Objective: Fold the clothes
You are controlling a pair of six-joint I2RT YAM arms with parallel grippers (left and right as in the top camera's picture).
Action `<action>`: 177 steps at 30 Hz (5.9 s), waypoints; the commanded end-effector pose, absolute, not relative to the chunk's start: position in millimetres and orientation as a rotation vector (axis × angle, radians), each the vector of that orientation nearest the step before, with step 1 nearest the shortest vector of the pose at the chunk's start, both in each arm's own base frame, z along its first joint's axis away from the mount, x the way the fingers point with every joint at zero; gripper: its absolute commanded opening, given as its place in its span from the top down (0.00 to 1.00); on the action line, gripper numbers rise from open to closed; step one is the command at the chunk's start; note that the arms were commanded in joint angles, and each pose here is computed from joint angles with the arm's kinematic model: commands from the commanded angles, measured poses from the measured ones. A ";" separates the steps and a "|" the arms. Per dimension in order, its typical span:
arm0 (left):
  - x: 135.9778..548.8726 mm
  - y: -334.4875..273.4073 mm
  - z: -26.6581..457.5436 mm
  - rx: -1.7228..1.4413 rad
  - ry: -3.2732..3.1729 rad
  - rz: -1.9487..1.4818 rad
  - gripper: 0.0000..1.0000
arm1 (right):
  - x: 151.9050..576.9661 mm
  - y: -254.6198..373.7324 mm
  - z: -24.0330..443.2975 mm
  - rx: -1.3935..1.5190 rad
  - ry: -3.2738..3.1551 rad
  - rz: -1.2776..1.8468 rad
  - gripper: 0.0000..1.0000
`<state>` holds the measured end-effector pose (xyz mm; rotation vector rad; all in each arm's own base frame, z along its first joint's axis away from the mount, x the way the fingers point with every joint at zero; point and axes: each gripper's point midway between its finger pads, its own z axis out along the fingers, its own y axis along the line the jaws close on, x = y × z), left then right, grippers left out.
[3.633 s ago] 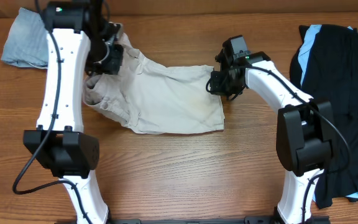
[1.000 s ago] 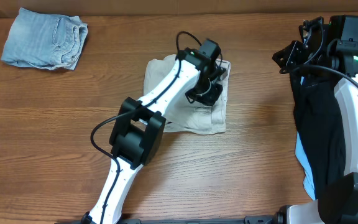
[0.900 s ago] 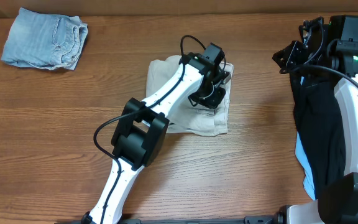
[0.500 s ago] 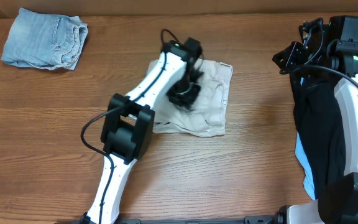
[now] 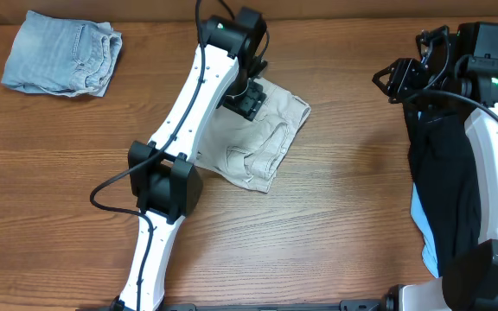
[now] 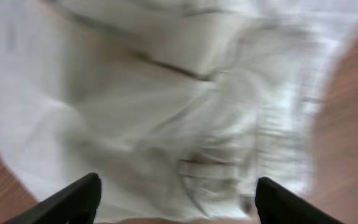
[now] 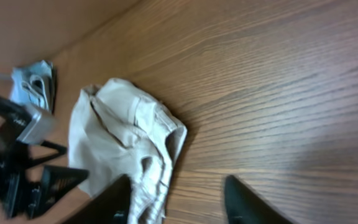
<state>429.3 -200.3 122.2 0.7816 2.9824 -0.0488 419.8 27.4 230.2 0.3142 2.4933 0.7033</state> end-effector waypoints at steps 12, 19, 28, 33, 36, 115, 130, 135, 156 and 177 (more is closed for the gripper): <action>334.9 -243.3 50.5 1.334 3.077 0.161 0.00 | 412.0 26.1 223.3 0.270 2.535 0.662 0.18; 353.2 -218.6 28.8 1.237 3.053 0.387 0.00 | 412.2 25.6 221.9 0.273 2.539 0.659 0.18; 314.5 -233.7 -6.6 1.452 3.052 0.340 0.00 | 414.0 25.3 222.1 0.270 2.533 0.657 0.17; 318.3 -249.7 1.4 1.297 3.088 0.252 0.02 | 414.5 25.3 220.9 0.271 2.535 0.658 0.17; 313.6 -268.8 4.6 1.220 3.127 0.078 0.02 | 412.7 25.4 218.8 0.276 2.547 0.659 0.17; 505.3 -34.6 317.5 0.341 2.398 0.664 0.96 | 419.1 24.7 194.3 0.305 2.603 0.672 0.17; 542.9 174.3 404.5 -0.038 2.059 0.781 0.96 | 416.3 25.0 192.8 0.316 2.616 0.675 0.17; 563.3 234.5 376.7 0.002 2.061 0.779 0.96 | 414.5 25.2 191.9 0.320 2.623 0.677 0.17; 604.9 292.2 315.4 -0.069 1.975 0.818 0.96 | 412.6 25.5 191.0 0.324 2.632 0.679 0.17; 571.8 101.9 127.2 0.224 2.624 0.247 0.00 | 414.5 26.4 192.0 0.316 2.624 0.679 0.16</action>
